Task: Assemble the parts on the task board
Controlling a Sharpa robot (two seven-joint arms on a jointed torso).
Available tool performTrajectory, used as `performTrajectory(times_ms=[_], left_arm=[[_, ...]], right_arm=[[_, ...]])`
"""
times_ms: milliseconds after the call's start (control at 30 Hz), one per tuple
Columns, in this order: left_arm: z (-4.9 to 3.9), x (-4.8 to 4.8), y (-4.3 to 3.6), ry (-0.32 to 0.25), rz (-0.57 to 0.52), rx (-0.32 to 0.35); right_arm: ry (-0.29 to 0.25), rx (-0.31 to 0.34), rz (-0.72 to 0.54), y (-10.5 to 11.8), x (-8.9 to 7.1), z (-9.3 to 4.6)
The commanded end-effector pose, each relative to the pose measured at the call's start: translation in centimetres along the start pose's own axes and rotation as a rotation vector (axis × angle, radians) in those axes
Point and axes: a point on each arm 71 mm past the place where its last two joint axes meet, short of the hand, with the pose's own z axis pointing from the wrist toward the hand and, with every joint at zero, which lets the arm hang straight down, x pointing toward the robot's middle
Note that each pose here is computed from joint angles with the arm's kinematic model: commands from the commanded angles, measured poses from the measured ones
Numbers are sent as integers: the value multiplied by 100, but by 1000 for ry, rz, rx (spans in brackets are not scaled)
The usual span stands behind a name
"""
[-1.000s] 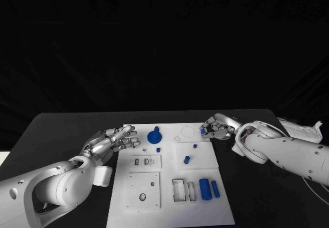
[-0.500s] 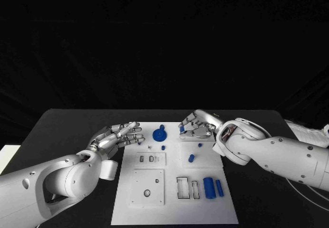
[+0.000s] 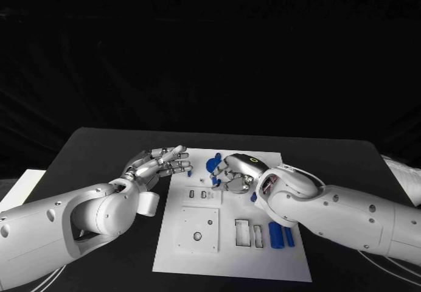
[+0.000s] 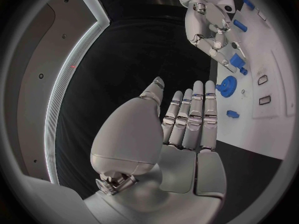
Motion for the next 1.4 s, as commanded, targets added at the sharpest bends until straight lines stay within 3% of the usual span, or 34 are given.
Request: performTrajectory(times_ms=[33, 467, 1400], left_arm=[[3, 22, -15, 12, -6, 17], [-2, 46, -14, 25, -12, 15], [5, 57, -7, 32, -15, 12]], right_arm=[[28, 15, -71, 43, 93, 22], [96, 12, -113, 125, 266, 64], [129, 48, -184, 47, 274, 29]])
